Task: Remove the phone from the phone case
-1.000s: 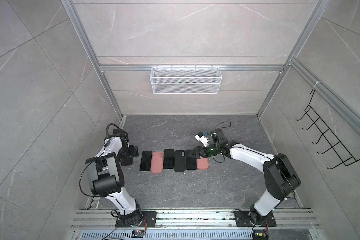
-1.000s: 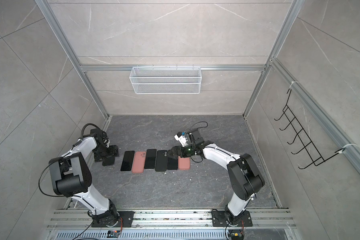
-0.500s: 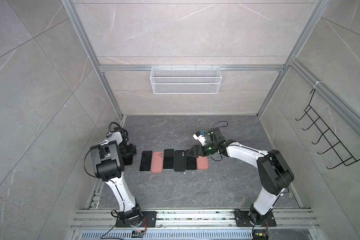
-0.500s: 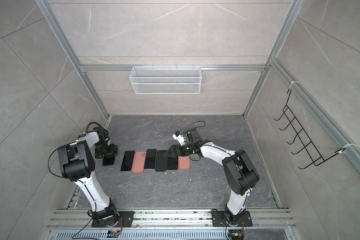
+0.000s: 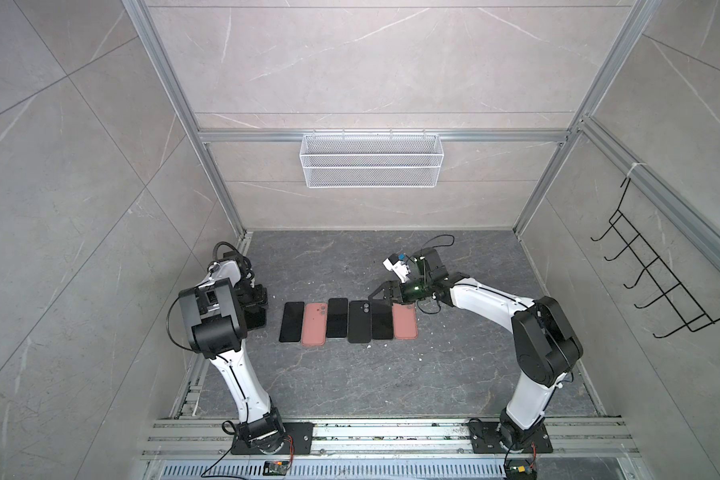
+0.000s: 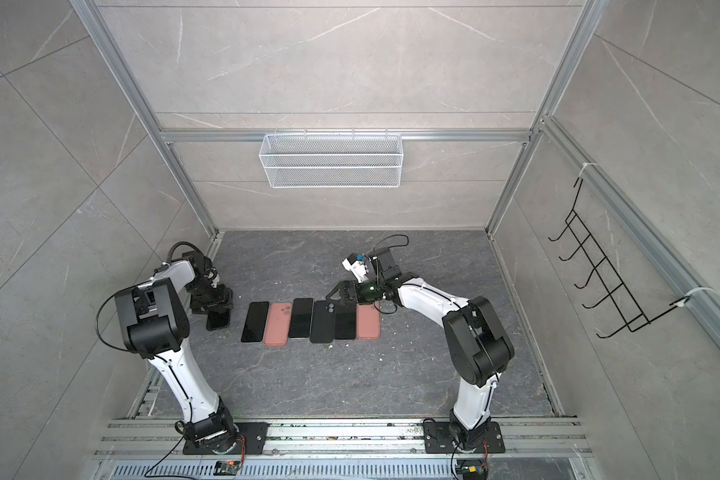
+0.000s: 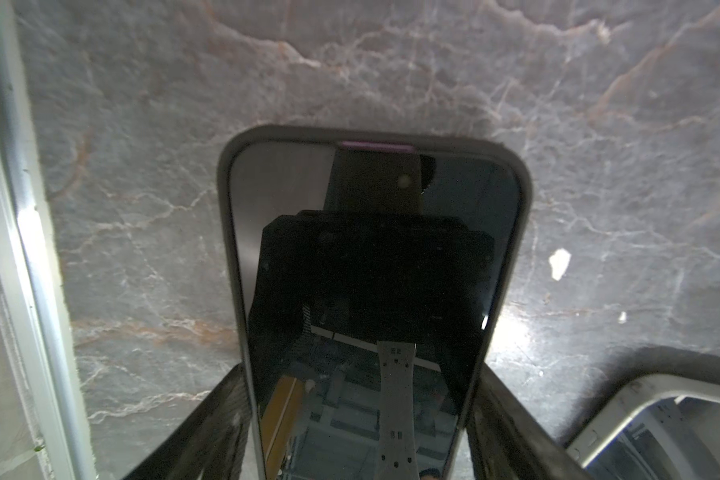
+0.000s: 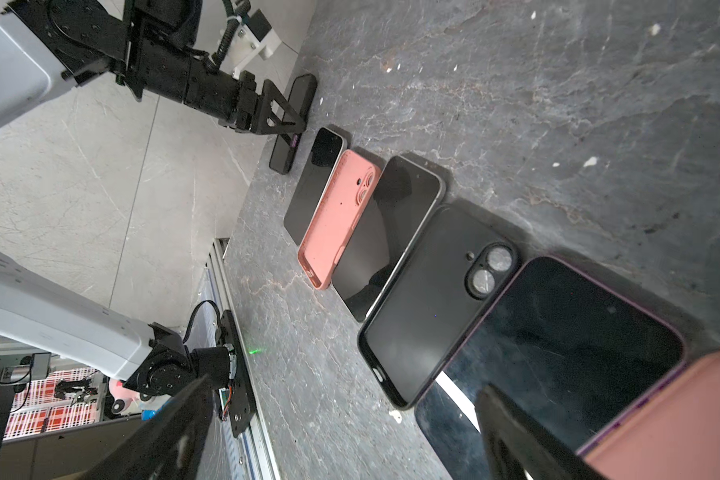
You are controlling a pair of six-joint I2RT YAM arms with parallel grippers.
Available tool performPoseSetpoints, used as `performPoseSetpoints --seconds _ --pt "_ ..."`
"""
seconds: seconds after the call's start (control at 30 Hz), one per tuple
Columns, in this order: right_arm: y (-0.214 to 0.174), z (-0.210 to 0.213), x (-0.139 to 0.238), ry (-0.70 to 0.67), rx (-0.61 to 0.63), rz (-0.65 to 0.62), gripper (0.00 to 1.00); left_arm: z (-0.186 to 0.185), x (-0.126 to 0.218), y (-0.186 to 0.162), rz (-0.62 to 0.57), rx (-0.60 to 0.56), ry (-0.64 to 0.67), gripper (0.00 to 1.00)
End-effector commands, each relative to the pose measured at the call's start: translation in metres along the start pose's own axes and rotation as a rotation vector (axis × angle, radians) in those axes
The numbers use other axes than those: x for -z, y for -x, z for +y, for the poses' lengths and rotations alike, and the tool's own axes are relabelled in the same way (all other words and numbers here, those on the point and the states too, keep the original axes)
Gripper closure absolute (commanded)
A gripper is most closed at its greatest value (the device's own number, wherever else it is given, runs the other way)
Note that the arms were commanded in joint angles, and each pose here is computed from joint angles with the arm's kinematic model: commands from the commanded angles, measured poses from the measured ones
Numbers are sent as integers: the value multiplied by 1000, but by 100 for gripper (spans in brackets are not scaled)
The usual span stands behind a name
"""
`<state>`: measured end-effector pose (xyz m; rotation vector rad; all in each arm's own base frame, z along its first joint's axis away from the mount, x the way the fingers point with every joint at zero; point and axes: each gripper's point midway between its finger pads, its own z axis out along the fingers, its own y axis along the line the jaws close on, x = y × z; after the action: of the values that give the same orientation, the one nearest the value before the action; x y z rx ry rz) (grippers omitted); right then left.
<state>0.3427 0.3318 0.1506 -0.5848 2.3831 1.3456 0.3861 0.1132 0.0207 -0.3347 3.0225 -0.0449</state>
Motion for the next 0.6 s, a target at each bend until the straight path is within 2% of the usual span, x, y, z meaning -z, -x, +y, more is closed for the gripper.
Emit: performPoseSetpoints --seconds 0.0,0.23,0.4,0.57 --pt "7 5 -3 17 -19 -4 0 -29 9 -3 -28 35 -182 67" --pt "2 22 -20 69 -13 12 0 -61 55 6 -144 93 -387 70" --pt "-2 45 -62 132 -5 -10 0 -79 89 8 -221 175 -538 74" --pt "9 64 -109 155 13 -29 1 -92 116 2 -264 228 -622 76"
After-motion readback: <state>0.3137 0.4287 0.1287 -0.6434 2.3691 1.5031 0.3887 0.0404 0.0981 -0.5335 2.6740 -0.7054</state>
